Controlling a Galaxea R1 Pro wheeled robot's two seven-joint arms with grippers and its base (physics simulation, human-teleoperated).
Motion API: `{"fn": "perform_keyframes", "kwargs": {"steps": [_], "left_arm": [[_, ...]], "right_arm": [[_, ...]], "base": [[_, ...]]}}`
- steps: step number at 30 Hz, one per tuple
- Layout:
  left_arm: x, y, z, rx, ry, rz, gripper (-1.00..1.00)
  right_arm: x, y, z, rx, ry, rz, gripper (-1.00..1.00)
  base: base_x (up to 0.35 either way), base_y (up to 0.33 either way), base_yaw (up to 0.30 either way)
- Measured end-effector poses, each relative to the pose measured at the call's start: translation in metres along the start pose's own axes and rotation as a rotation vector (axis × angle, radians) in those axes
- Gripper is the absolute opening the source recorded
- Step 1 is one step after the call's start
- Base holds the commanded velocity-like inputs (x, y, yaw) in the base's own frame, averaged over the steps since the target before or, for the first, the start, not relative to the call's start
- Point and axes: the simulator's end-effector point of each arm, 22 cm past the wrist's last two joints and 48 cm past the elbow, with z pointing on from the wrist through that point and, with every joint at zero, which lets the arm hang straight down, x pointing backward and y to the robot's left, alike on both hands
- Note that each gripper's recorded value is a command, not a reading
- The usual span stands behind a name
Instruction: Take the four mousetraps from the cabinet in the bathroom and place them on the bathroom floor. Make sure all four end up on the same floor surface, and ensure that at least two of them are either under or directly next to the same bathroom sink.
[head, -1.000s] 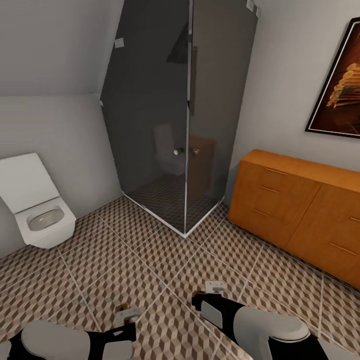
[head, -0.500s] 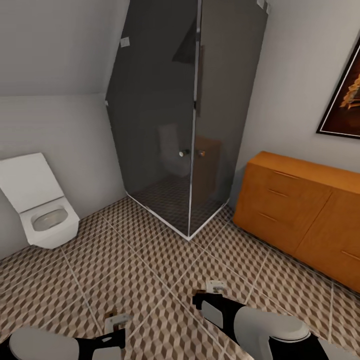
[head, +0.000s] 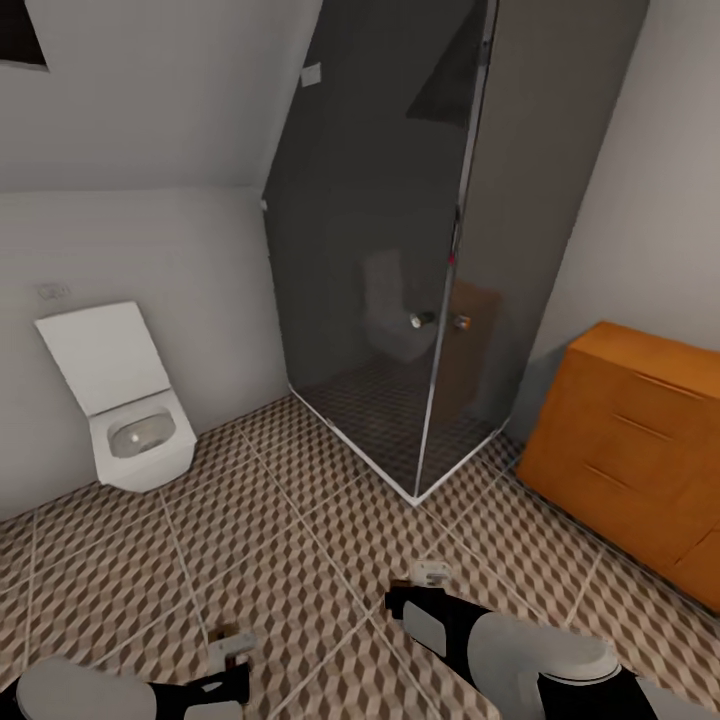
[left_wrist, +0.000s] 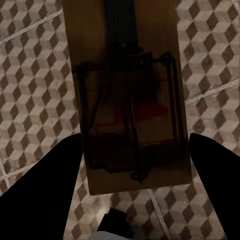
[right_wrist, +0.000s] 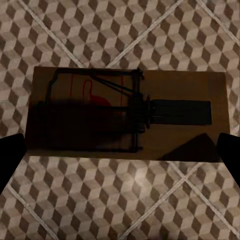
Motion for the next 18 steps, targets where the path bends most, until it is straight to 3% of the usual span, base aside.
{"fn": "perform_keyframes", "kwargs": {"steps": [14,18], "left_arm": [[0.0016,-0.0001,-0.0001,0.0,0.001,-0.001,-1.0],[0.0018,-0.0001,-0.0001,0.0,0.001,0.0,-1.0]], "right_arm": [[0.0005,0.0005,0.0002,-0.001,0.001,0.0,-1.0],[0.0005,0.0002,0.0003,0.0,0.001,0.0,-1.0]], "base": [[0.34,0.106,0.28],[0.339,0.115,0.1]]}}
